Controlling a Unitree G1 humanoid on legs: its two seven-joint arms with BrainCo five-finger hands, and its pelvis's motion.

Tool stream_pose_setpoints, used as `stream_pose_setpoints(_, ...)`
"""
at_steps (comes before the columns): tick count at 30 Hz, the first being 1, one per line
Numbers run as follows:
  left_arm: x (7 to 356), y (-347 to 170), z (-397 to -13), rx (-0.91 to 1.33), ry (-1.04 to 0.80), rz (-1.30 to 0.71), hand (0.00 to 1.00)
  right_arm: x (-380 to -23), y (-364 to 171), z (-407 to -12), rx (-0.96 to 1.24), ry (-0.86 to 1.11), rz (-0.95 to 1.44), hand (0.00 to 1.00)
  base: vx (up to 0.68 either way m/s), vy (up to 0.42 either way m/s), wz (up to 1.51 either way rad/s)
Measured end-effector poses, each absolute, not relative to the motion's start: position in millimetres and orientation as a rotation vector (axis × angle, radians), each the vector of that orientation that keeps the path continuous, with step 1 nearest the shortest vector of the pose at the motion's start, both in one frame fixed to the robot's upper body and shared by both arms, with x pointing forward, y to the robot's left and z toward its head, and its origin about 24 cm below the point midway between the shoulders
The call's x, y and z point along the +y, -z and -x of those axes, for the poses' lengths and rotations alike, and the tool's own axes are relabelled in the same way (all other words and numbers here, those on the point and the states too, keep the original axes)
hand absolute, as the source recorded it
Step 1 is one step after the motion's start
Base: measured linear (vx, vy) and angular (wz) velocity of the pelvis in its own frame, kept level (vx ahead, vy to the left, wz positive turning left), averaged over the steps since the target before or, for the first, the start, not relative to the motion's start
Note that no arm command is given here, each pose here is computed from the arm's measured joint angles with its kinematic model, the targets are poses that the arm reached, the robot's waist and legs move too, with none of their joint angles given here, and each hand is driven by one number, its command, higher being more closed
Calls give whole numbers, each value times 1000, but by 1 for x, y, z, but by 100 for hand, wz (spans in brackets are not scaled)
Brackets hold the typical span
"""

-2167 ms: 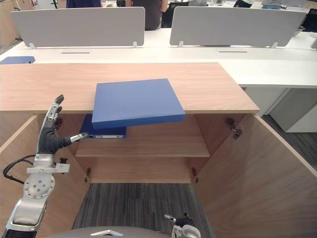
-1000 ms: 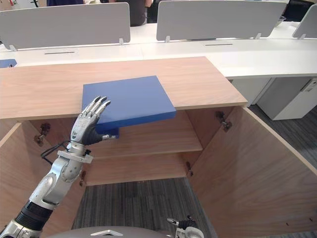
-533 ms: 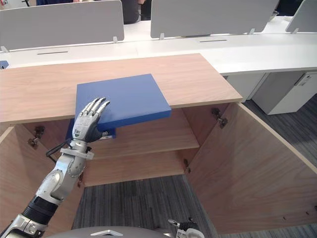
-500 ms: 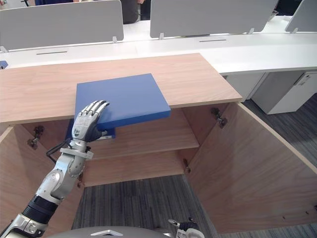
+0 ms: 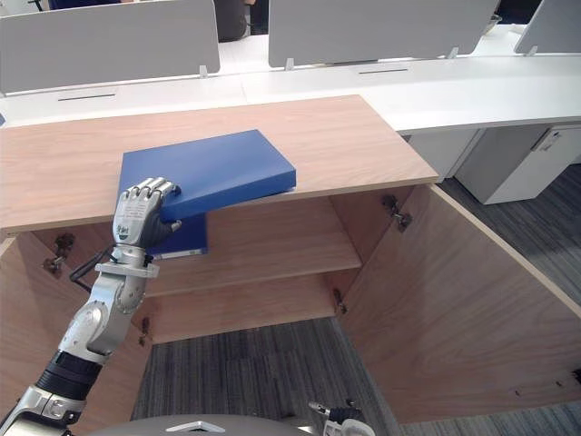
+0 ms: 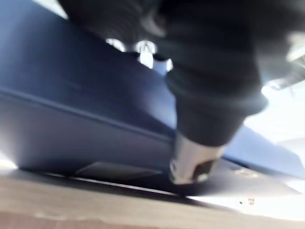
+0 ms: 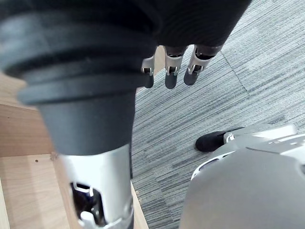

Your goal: Walk over to the cabinet, pick up the folder, carry it to the office cabinet, place the folder inside the office cabinet, then close the office cabinet door

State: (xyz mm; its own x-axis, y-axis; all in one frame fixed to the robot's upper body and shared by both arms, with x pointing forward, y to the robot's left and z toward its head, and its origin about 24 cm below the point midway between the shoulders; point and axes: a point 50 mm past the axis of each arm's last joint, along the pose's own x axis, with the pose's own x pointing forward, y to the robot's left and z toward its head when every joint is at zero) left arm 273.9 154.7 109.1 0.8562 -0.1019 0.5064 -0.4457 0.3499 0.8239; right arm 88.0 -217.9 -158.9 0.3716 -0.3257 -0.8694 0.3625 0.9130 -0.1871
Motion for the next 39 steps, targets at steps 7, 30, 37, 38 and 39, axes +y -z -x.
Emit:
stream_pose_setpoints(7,174,-119,-266,-518,-382,-1028,100,-218,159,-88,1101,451,-55,0,-25,-22,-8)
stream_pose_setpoints(30,169,-180,-175,-816,-664,-235,100,-179,33,-198,228,370,-214,0,-20,-19,-1)
stream_pose_setpoints(37,162,-174,-171,-777,-600,-108,100,-178,-42,-208,-157,375,-303,0,0,0,0)
stream_pose_setpoints(38,161,-173,-171,-772,-588,-88,100,-178,-53,-208,-211,370,-308,0,0,0,0)
stream_pose_setpoints(39,161,-173,-171,-769,-582,-80,100,-178,-57,-208,-234,367,-311,0,0,0,0)
